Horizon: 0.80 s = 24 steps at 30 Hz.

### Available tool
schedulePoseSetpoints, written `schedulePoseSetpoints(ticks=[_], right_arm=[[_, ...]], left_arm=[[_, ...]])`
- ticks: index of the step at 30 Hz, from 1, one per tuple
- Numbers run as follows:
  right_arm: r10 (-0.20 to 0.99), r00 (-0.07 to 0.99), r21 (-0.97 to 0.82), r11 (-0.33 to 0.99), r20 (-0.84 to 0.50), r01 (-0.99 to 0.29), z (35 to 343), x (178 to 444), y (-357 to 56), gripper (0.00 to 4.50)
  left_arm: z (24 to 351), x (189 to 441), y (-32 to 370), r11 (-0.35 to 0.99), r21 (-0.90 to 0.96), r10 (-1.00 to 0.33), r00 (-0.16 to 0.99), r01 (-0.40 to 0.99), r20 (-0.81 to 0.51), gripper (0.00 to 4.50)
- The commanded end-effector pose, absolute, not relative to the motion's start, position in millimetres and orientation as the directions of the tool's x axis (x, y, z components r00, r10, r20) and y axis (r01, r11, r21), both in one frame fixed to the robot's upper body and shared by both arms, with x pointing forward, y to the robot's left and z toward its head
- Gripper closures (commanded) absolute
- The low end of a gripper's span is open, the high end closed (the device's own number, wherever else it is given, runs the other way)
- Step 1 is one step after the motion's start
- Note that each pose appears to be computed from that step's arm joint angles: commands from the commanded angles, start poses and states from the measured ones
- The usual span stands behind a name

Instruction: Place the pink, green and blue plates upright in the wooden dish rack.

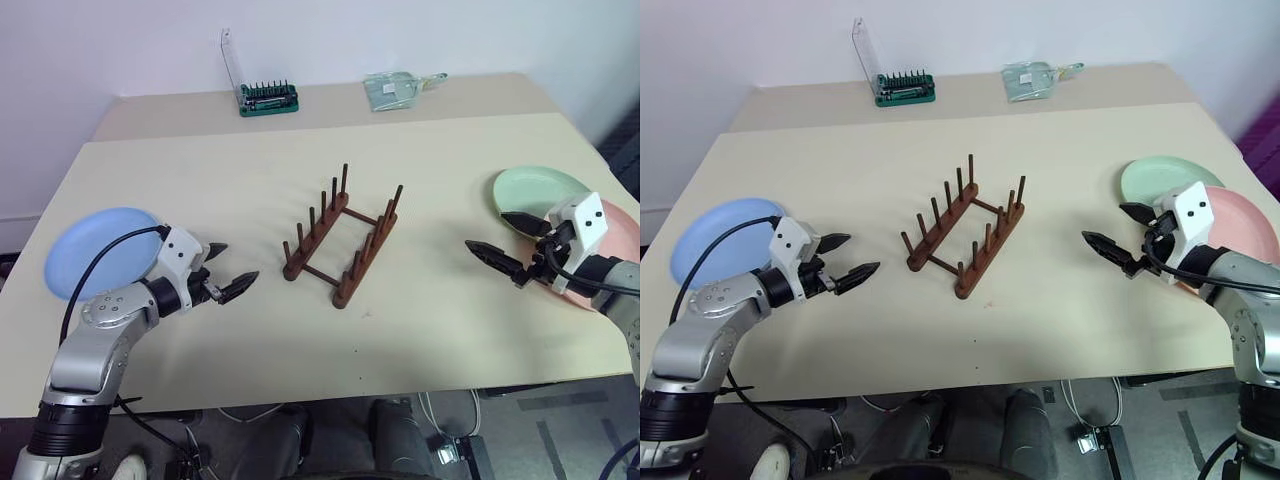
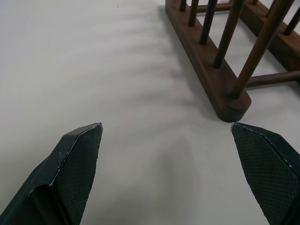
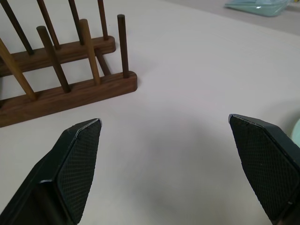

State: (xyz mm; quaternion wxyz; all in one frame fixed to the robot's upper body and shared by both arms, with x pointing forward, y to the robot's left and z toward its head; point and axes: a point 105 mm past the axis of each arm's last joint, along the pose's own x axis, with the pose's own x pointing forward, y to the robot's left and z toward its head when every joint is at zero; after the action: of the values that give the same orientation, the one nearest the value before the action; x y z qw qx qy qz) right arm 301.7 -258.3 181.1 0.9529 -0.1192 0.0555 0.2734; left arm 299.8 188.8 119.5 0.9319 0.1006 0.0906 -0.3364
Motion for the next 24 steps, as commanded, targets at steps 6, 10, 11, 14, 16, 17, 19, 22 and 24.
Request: schedulePoseSetpoints(ticks=[6,10,11,14,16,17,19,22,24], right_arm=[[0.532,0.837,-0.264,0.795,-0.128,-0.546,193.9,311.8,-248.0,0.06],[0.547,0.826,-0.269,0.782,-0.138,-0.563,193.1,311.9,-244.2,0.06],[0.550,0.823,-0.269,0.779,-0.142,-0.567,192.1,311.2,-243.8,0.06],[0.559,0.813,-0.276,0.766,-0.162,-0.581,188.6,306.5,-241.6,0.06],[0.569,0.804,-0.272,0.757,-0.173,-0.594,187.2,303.1,-237.5,0.06],[0.583,0.788,-0.269,0.741,-0.199,-0.616,183.9,297.7,-236.1,0.06],[0.622,0.735,-0.253,0.691,-0.270,-0.678,172.9,282.5,-229.2,0.06],[0.667,0.680,-0.215,0.647,-0.305,-0.731,162.5,268.9,-212.0,0.06],[0.682,0.665,-0.194,0.639,-0.305,-0.745,159.0,264.0,-204.6,0.06]], left_arm=[[125.6,288.9,181.1,0.743,0.154,-0.618,0.756,0.652,-0.217,0.00],[123.4,279.6,175.2,0.714,0.154,-0.644,0.726,0.683,-0.241,0.00],[122.4,276.6,172.1,0.701,0.155,-0.654,0.715,0.696,-0.249,0.00],[118.7,264.9,156.4,0.643,0.112,-0.714,0.646,0.757,-0.270,0.00],[116.5,259.6,150.7,0.612,0.083,-0.742,0.607,0.786,-0.284,0.00],[115.6,254.9,139.4,0.578,0.052,-0.774,0.568,0.814,-0.281,0.00],[107.2,245.8,115.2,0.501,0.037,-0.818,0.487,0.865,-0.305,0.00],[91.8,241.8,98.3,0.449,0.053,-0.829,0.438,0.892,-0.349,0.00],[88.3,242.4,83.5,0.431,0.032,-0.845,0.415,0.902,-0.337,0.00]])
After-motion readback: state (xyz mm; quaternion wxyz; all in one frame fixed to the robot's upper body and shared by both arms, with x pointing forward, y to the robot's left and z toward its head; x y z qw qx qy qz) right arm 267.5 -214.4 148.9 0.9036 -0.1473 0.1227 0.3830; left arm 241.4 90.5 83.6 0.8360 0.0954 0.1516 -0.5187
